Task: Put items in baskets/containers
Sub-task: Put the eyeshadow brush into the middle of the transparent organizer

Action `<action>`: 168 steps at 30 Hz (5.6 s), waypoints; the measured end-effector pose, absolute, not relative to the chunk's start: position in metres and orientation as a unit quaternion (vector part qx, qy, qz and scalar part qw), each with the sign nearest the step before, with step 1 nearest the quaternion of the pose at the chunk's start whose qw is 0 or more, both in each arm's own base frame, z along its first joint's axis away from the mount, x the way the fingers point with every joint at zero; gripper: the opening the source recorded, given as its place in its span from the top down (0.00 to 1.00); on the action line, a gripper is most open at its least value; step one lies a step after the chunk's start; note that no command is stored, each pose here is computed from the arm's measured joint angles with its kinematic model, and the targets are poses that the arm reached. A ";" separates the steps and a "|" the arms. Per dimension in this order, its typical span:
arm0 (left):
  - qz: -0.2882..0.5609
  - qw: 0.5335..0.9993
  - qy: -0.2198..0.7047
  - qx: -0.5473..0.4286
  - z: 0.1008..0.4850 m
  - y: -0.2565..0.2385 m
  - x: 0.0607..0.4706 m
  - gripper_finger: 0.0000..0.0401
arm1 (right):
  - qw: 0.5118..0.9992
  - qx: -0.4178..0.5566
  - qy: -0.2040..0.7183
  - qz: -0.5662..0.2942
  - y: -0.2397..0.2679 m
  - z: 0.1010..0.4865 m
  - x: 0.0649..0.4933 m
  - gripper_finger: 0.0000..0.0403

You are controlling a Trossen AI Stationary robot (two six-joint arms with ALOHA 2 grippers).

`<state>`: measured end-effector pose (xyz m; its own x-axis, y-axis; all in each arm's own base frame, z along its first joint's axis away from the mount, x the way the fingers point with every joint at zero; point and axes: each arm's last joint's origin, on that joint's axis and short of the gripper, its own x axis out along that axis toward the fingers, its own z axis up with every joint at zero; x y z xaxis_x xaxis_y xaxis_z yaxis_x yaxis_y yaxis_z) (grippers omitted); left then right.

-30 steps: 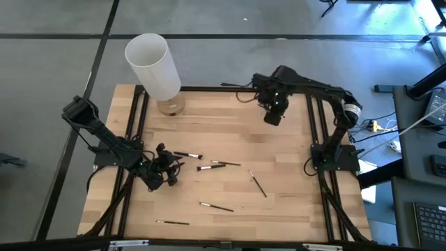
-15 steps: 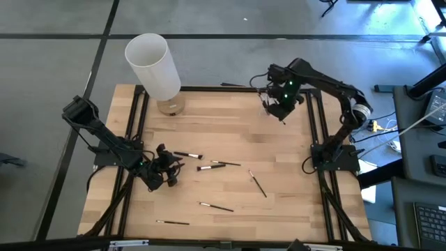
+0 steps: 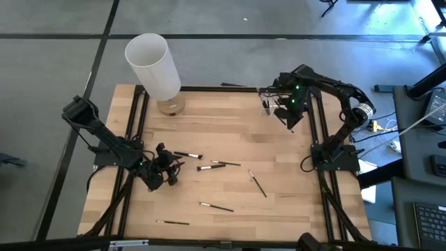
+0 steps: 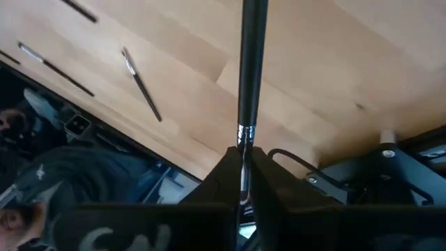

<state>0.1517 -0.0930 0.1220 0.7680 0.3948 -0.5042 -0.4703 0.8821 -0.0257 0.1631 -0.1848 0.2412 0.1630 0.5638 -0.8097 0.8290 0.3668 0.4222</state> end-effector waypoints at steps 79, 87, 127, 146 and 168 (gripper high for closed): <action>0.265 0.932 0.243 -0.038 0.123 -0.082 0.157 0.71 | 0.522 -0.282 0.805 0.012 -0.056 0.177 0.168 0.76; 0.237 0.932 0.268 -0.064 0.121 -0.085 0.157 0.71 | 0.625 -0.009 0.767 -0.148 -0.078 0.167 0.171 0.76; 0.173 0.968 0.179 0.016 0.182 0.005 0.289 0.68 | 0.996 0.023 -0.087 -0.026 -0.001 0.306 0.160 0.76; 0.202 0.925 0.291 0.135 0.155 0.033 0.339 0.67 | 0.763 0.276 0.388 -0.436 -0.036 0.199 0.125 0.76; 0.215 0.938 0.219 0.161 0.244 0.043 0.298 0.68 | 0.646 0.321 0.486 -0.495 -0.095 0.161 0.128 0.61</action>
